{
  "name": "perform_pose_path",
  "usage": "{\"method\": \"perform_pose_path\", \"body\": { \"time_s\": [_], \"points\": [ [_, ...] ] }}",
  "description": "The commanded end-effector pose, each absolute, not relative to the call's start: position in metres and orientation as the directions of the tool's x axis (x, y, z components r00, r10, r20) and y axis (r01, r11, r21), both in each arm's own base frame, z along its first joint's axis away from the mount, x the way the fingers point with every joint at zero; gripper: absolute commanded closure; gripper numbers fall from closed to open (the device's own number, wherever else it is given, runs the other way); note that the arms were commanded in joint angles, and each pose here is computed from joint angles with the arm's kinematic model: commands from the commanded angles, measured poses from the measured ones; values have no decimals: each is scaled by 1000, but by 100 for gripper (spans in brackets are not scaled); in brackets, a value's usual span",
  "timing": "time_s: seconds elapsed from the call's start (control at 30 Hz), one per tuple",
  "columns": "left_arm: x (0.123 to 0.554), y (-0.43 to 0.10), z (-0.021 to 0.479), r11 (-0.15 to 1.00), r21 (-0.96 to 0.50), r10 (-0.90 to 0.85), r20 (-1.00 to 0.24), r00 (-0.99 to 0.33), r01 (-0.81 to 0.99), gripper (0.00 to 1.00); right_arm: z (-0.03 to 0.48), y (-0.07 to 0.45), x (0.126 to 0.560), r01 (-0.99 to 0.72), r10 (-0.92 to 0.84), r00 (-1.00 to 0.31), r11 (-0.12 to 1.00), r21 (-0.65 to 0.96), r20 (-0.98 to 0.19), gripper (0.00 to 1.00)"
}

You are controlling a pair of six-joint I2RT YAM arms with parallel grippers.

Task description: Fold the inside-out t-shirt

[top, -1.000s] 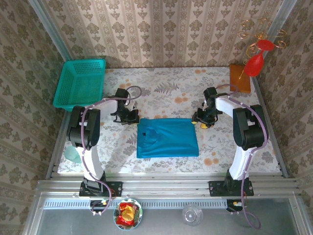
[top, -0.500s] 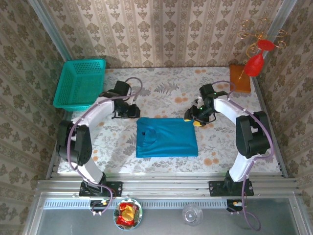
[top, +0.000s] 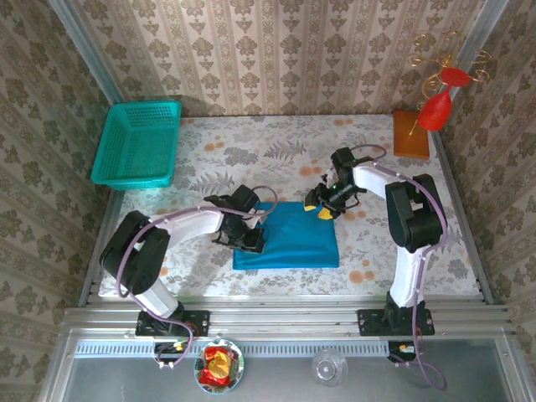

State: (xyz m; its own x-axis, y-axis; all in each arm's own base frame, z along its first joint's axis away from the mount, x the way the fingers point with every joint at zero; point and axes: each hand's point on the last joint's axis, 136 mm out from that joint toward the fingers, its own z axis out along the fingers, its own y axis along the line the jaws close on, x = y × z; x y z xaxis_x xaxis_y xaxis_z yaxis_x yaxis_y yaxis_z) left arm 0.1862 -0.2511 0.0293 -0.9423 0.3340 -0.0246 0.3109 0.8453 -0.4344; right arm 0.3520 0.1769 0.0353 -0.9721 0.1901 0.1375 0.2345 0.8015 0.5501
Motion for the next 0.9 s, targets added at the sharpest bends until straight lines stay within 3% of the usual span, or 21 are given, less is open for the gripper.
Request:
{"method": "perform_pose_path", "body": {
  "time_s": [0.0, 0.4, 0.67, 0.87],
  "points": [
    [190, -245, 17, 869, -400, 308, -21, -951, 291, 88, 24, 159, 344, 253, 210, -967, 841, 478, 141, 45],
    [246, -212, -1, 920, -241, 305, -54, -951, 309, 88, 15, 152, 251, 327, 268, -943, 850, 413, 195, 45],
    [305, -211, 1, 923, -224, 296, -110, -949, 314, 86, 0, 200, 183, 391, 339, -920, 820, 419, 197, 43],
    [340, -216, 18, 910, -260, 282, -180, -942, 323, 86, 16, 247, 174, 335, 293, -942, 821, 462, 163, 42]
  ]
}}
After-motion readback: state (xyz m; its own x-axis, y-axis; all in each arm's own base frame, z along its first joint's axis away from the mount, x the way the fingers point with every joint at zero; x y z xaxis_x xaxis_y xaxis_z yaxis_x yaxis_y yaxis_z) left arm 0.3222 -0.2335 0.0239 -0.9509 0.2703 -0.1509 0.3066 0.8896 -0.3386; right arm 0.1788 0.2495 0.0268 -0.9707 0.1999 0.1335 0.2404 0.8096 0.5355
